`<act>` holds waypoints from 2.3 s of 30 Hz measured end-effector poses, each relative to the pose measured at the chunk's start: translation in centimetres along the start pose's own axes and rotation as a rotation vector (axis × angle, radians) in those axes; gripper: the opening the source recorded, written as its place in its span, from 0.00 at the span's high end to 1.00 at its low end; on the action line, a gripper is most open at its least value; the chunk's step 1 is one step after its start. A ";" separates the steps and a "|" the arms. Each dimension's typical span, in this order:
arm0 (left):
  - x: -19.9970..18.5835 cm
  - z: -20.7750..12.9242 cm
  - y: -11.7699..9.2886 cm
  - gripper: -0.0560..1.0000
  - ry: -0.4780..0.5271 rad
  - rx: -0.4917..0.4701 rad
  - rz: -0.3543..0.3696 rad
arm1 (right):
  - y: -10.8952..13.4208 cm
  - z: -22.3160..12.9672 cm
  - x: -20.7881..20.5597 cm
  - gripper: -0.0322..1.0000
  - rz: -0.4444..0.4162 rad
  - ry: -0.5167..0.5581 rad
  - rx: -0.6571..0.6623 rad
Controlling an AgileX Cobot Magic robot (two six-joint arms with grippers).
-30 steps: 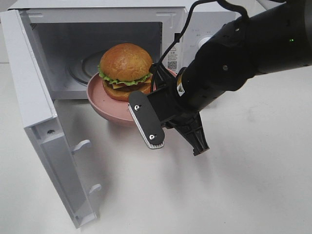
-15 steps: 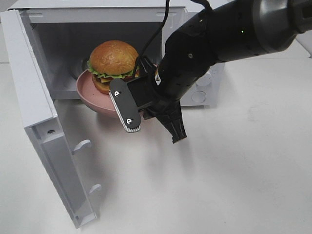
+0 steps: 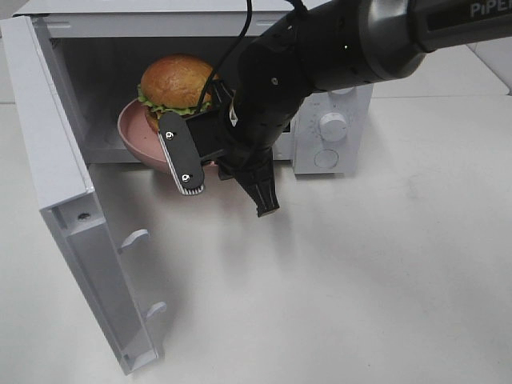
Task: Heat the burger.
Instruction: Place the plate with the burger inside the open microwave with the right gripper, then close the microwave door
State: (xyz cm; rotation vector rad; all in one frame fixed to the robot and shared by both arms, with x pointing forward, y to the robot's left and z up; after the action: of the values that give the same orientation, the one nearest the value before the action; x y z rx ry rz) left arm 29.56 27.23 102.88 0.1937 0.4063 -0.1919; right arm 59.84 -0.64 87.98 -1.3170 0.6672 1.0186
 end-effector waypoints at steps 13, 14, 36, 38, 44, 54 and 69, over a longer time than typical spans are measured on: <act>0.0 0.0 0.0 0.02 0.000 0.000 0.000 | -3.2 1.2 1.2 0.94 -0.042 0.023 0.034; 0.0 0.0 0.0 0.02 0.000 0.000 0.000 | -3.7 1.3 1.4 0.94 -0.048 0.028 0.036; 0.0 0.0 0.0 0.02 0.000 0.000 0.000 | -6.1 2.7 4.9 0.93 -0.085 0.035 0.036; 0.0 0.0 0.0 0.02 0.000 0.000 0.000 | -6.4 2.7 5.2 0.93 -0.087 0.033 0.044; 0.0 0.0 0.0 0.02 0.000 0.000 0.000 | -6.9 2.2 5.4 0.89 -0.093 0.028 0.072; 0.0 0.0 0.0 0.02 0.000 0.000 0.000 | -7.8 2.9 5.1 0.63 -0.127 -0.022 0.093; 0.0 0.0 0.0 0.02 0.000 0.000 0.000 | -5.2 1.7 2.7 0.31 -0.090 -0.041 0.109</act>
State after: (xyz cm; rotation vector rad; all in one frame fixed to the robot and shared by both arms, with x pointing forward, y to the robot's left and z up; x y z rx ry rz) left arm 29.56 27.23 102.88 0.1937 0.4063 -0.1919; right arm 65.35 1.84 88.33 -1.2176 0.6186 0.9214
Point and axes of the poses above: a point on each arm's last joint axis where the gripper is mounted, x pointing out along that axis toward the gripper, y along the wrist's bending axis when the last joint is at zero, z = x × y, the point moved 7 cm from there along x, pointing out along that axis toward the gripper, and after that the axes turned 14 degrees about x, right-handed, at the moved point
